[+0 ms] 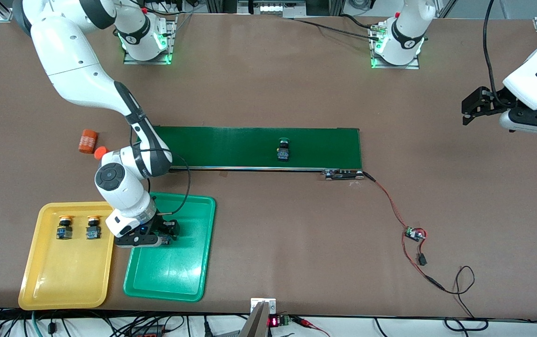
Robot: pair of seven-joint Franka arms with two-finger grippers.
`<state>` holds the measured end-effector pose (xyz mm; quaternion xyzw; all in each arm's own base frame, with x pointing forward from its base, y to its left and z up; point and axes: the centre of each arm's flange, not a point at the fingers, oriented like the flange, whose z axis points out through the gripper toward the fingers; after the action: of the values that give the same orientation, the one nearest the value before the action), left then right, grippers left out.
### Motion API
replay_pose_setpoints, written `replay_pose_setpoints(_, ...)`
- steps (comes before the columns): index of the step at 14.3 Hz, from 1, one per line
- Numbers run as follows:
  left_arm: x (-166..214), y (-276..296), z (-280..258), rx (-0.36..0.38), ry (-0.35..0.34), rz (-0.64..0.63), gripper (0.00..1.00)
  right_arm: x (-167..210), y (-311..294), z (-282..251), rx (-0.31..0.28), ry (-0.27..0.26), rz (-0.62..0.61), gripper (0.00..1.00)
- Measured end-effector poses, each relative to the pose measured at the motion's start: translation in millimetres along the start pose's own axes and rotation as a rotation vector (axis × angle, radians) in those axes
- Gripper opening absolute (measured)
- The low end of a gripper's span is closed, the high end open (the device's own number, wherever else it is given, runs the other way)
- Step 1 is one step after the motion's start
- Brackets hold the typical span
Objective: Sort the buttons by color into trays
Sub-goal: 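Carry the green-ringed button into the green tray with the right gripper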
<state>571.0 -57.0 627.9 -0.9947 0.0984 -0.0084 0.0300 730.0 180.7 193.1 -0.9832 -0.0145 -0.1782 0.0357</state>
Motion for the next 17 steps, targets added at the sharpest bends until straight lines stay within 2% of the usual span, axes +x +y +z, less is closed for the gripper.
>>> replay_pose_setpoints(1, 0, 0, 0, 0.000, 0.000, 0.001, 1.00, -1, -2, 1, 0.003, 0.004, -0.003, 0.99)
replay_pose_setpoints(4, 0, 0, 0, 0.000, 0.000, 0.000, 1.00, 1, -13, -10, -0.002, -0.013, -0.017, 1.00)
replay_pose_setpoints(8, -1, -5, -1, 0.001, 0.001, -0.010, 1.00, 10, -42, -85, -0.075, -0.140, 0.021, 1.00)
replay_pose_setpoints(10, -1, -5, -2, 0.001, 0.004, -0.011, 1.00, 2, -66, -138, -0.084, -0.208, 0.061, 1.00)
replay_pose_setpoints(13, -1, -2, -3, 0.001, 0.007, -0.004, 1.00, -33, -99, -186, -0.074, -0.258, 0.092, 1.00)
replay_pose_setpoints(17, -1, -1, -3, 0.001, 0.007, -0.003, 1.00, -106, -161, -188, -0.113, -0.318, 0.140, 1.00)
